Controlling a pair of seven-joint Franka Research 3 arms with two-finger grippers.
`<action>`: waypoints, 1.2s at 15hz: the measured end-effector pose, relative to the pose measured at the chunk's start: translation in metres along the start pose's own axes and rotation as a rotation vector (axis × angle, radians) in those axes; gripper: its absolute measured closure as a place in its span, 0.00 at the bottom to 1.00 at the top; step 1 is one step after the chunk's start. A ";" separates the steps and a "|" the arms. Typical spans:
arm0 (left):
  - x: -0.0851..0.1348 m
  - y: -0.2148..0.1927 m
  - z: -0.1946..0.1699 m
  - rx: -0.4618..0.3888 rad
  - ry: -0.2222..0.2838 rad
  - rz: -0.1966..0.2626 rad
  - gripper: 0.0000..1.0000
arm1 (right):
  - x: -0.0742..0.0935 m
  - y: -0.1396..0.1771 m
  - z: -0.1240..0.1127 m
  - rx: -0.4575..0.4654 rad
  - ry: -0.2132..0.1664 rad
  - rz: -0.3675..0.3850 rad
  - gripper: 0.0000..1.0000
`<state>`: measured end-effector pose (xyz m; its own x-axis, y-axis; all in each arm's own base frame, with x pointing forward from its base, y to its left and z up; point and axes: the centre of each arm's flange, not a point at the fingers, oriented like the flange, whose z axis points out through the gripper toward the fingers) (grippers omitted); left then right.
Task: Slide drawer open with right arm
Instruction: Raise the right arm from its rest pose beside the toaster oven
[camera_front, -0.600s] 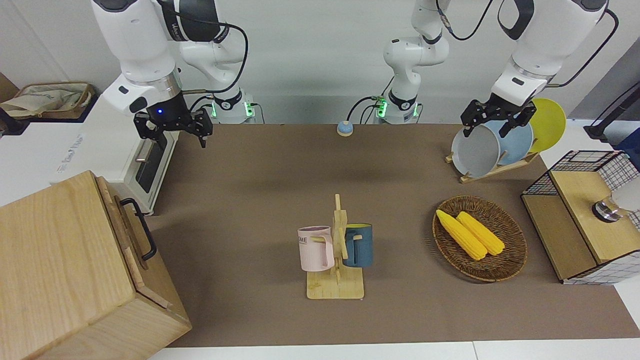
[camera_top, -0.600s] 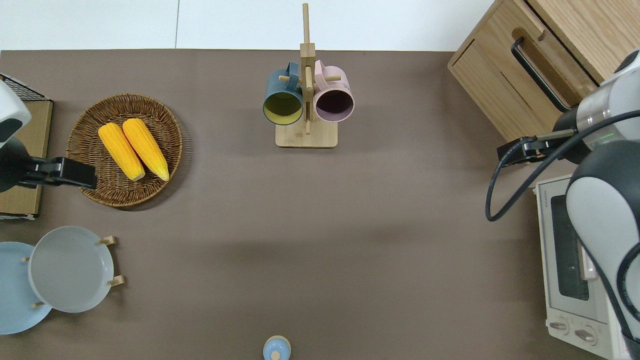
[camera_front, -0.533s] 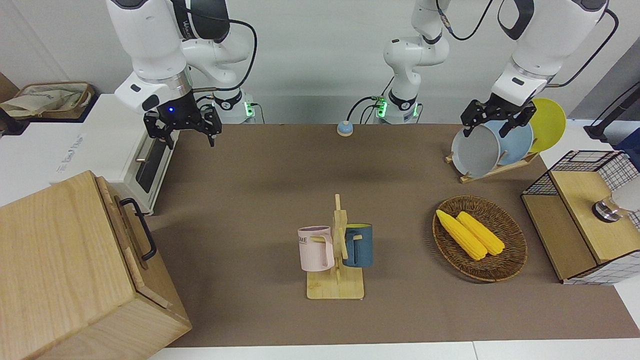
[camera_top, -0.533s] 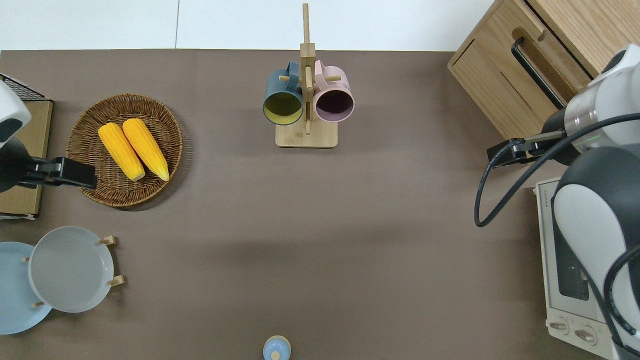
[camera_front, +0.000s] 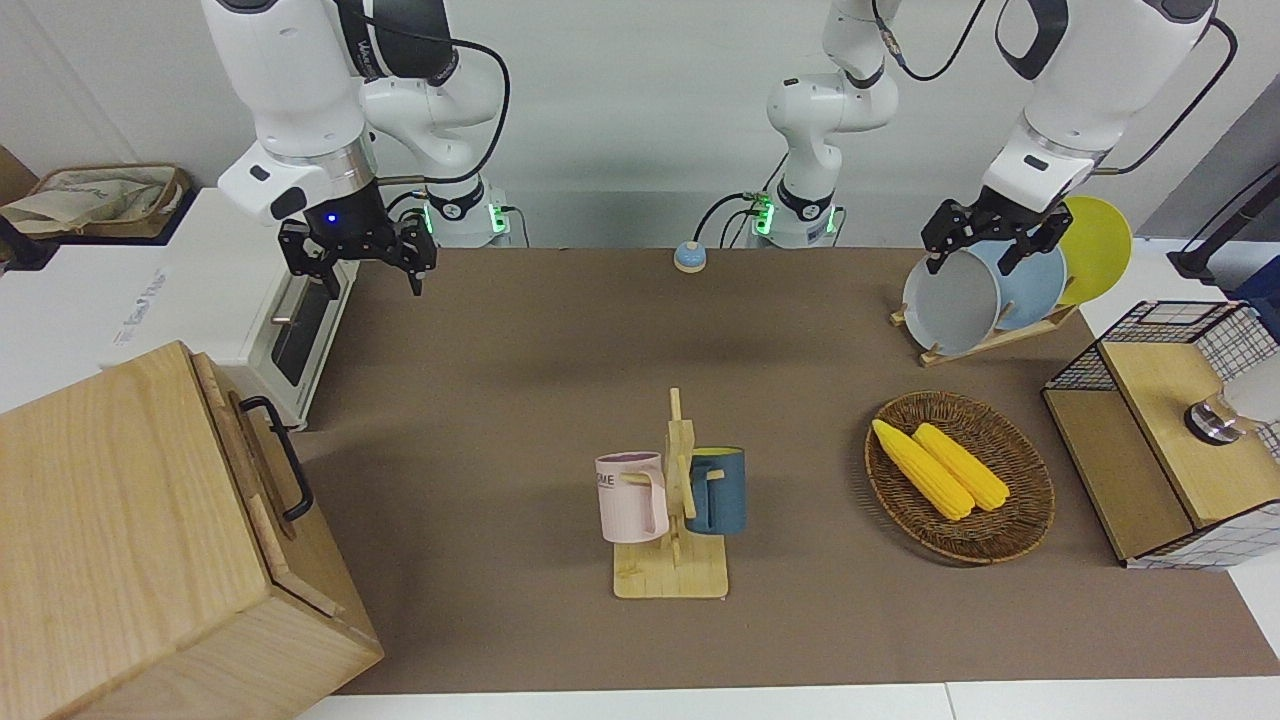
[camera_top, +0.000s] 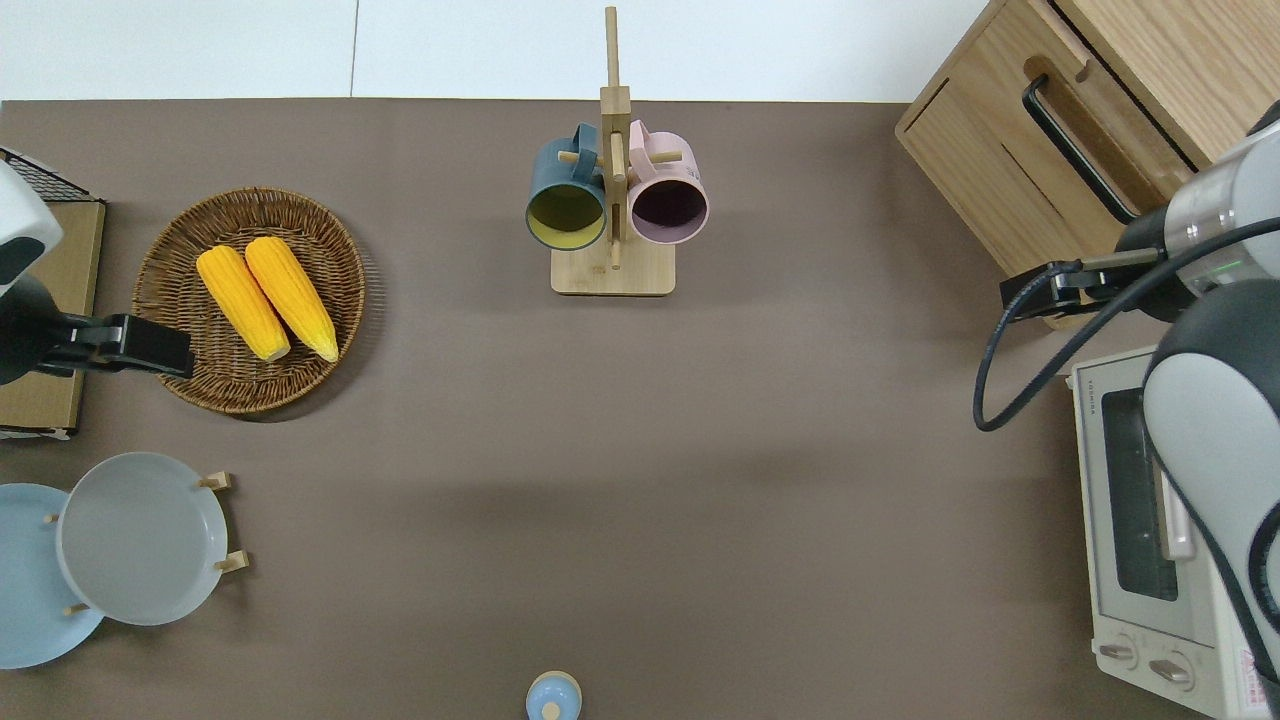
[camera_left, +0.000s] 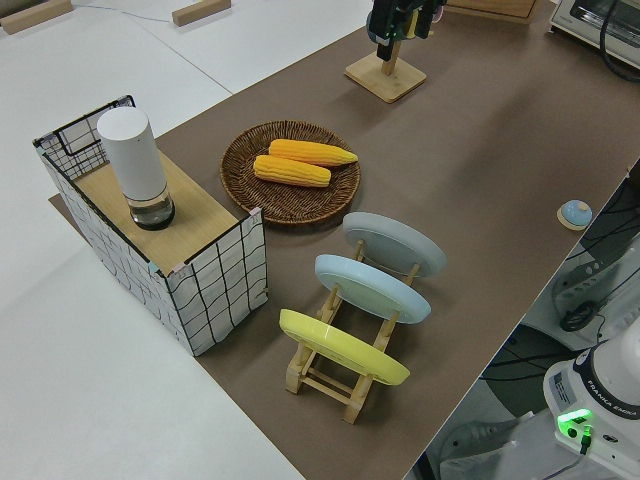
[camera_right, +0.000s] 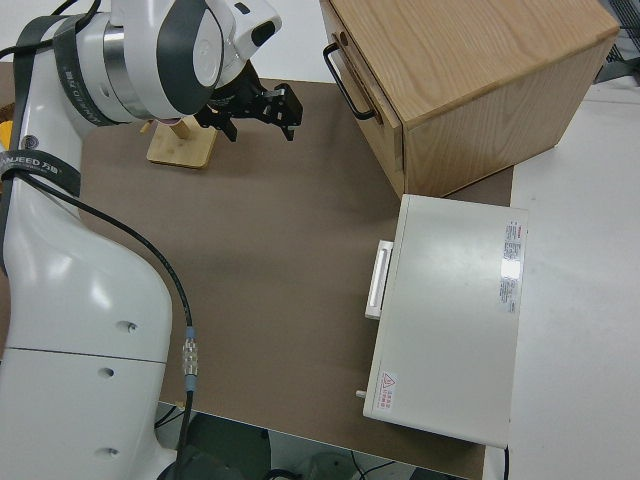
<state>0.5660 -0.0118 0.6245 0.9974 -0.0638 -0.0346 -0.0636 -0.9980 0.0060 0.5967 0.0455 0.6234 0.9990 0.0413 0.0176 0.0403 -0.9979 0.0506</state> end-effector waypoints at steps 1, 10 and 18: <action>0.000 0.000 0.000 0.000 0.000 0.000 0.00 | 0.000 0.003 0.000 0.000 0.000 0.006 0.01; 0.000 0.000 0.000 0.000 0.000 0.000 0.00 | 0.001 0.006 -0.023 -0.137 0.054 -0.011 0.02; 0.000 0.000 0.000 0.000 0.000 0.000 0.00 | 0.007 -0.072 -0.023 -0.514 0.107 -0.180 0.02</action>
<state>0.5660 -0.0118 0.6245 0.9974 -0.0638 -0.0346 -0.0636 -0.9980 0.0060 0.6002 0.1192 0.6427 0.9685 0.2406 0.0639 0.1686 -0.8228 0.5427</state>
